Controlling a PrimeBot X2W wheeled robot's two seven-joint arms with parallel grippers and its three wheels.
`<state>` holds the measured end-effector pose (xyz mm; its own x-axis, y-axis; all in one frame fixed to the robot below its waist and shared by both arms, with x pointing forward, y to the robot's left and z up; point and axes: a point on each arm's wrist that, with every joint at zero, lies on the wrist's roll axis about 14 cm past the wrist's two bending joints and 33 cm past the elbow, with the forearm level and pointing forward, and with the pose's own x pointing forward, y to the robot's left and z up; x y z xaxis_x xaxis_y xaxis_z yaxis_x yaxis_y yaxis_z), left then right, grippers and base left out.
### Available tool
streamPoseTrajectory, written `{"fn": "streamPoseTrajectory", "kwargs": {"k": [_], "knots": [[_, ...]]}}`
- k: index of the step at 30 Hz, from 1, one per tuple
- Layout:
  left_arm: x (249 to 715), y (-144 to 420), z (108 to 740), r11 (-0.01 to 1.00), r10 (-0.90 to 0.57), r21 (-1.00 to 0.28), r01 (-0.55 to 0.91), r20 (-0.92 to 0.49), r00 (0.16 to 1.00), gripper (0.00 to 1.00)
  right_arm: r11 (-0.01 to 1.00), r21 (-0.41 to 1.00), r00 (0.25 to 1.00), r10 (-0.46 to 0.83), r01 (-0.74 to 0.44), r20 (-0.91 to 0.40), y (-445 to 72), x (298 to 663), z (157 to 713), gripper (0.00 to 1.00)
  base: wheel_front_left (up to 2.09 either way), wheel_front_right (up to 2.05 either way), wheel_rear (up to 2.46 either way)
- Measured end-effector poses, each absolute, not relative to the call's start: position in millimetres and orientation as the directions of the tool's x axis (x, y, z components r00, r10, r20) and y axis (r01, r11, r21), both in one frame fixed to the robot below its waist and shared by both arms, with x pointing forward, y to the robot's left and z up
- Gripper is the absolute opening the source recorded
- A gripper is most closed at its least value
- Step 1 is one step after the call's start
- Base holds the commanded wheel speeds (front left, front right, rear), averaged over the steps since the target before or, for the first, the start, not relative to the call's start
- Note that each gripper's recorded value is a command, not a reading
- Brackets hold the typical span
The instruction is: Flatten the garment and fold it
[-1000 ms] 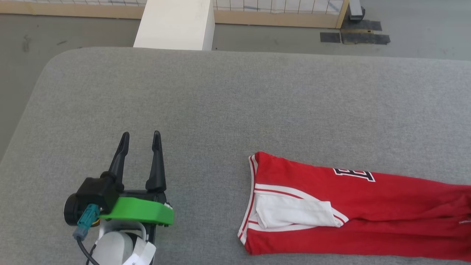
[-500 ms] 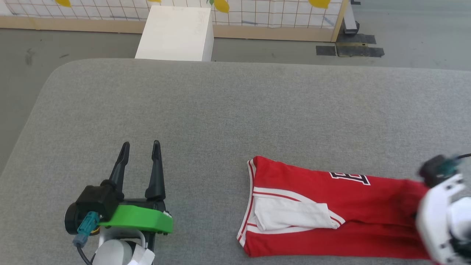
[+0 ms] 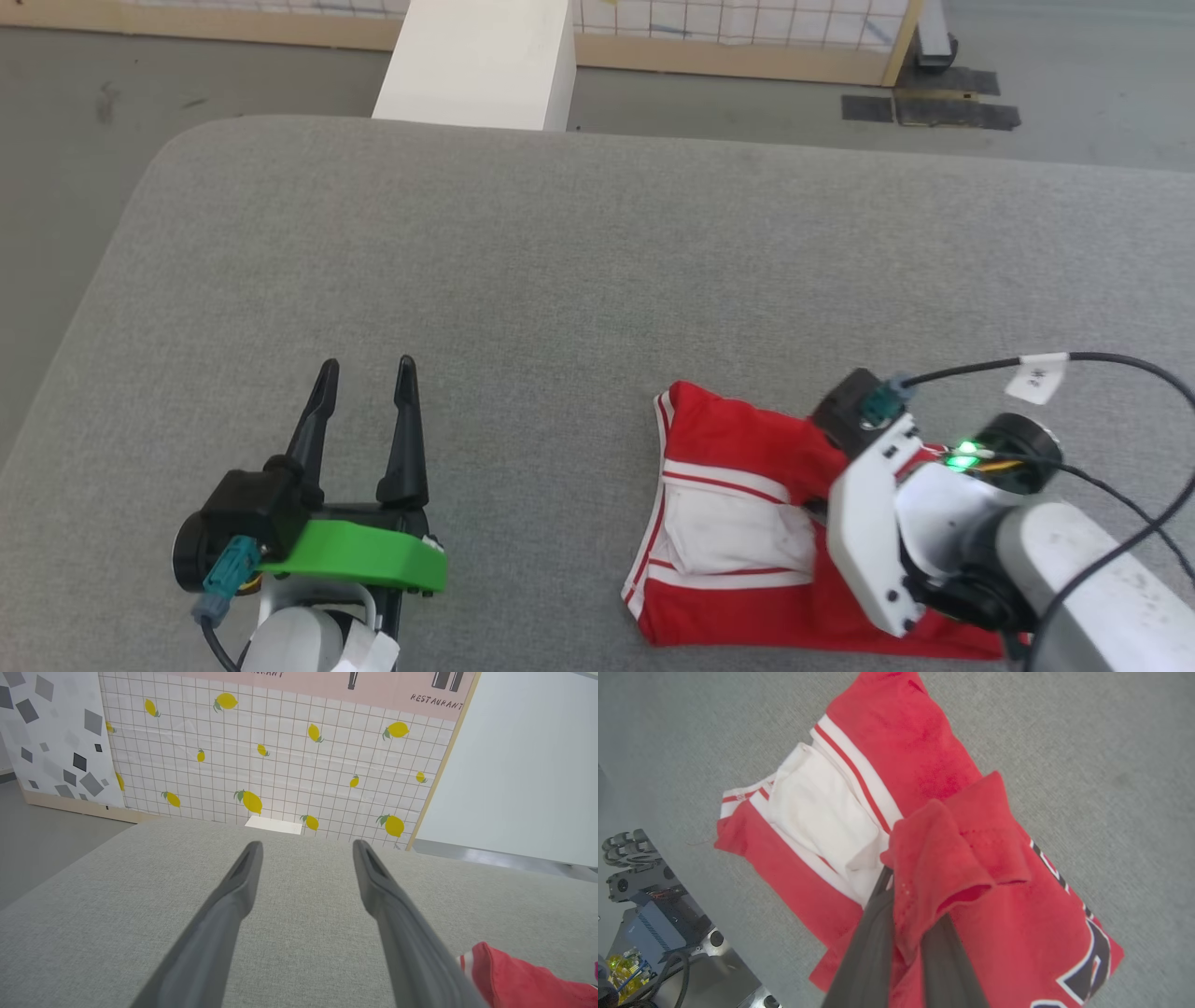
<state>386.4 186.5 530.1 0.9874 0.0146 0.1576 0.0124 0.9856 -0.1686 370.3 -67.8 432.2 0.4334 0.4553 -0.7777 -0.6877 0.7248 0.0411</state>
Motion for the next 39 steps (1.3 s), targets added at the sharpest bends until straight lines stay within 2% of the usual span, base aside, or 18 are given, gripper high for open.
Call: {"fn": "streamPoseTrajectory", "kwargs": {"k": [7,11,17,18,19,25,29,32,35,39], "knots": [[386,194,522,0.986,0.04,-0.167,-0.018,0.132,0.99,1.0,0.684,0.1,0.39,0.523,-0.723,-0.758,-25,378,416,0.0,0.0,0.0,0.0],[386,196,519,0.985,0.048,-0.168,-0.026,0.122,0.991,1.0,0.691,0.131,0.356,0.513,-0.711,-0.781,-20,375,395,0.0,0.0,0.0,0.0],[386,194,517,0.985,0.042,-0.173,-0.021,0.116,0.992,1.0,0.703,0.151,0.348,0.513,-0.694,-0.785,-15,375,382,0.0,0.0,0.0,0.0],[386,193,517,0.985,0.041,-0.174,-0.02,0.116,0.992,1.0,0.701,0.156,0.352,0.522,-0.696,-0.777,-12,376,383,0.36,0.0,0.0,0.0],[386,193,517,0.985,0.042,-0.174,-0.021,0.117,0.992,1.0,0.696,0.153,0.355,0.528,-0.702,-0.771,-10,376,385,1.0,0.0,0.0,0.0],[385,188,520,0.984,0.028,-0.178,-0.005,0.127,0.992,1.0,0.626,0.173,0.343,0.612,-0.76,-0.712,18,363,411,1.0,0.0,0.0,0.0],[385,183,524,0.983,0.01,-0.181,0.015,0.137,0.991,1.0,0.593,0.159,0.379,0.675,-0.79,-0.633,30,365,447,1.0,0.0,0.0,0.0],[386,179,526,0.983,-0.002,-0.183,0.029,0.145,0.989,1.0,0.606,0.133,0.449,0.703,-0.784,-0.552,26,375,475,1.0,0.0,0.0,0.0],[388,173,529,0.982,-0.019,-0.185,0.048,0.154,0.988,1.0,0.652,0.106,0.554,0.709,-0.75,-0.436,10,393,508,1.0,0.0,0.0,0.0],[391,162,533,0.978,-0.054,-0.189,0.085,0.167,0.984,1.0,0.754,0.07,0.701,0.637,-0.653,-0.32,-35,415,540,1.0,0.0,0.0,0.0]]}}
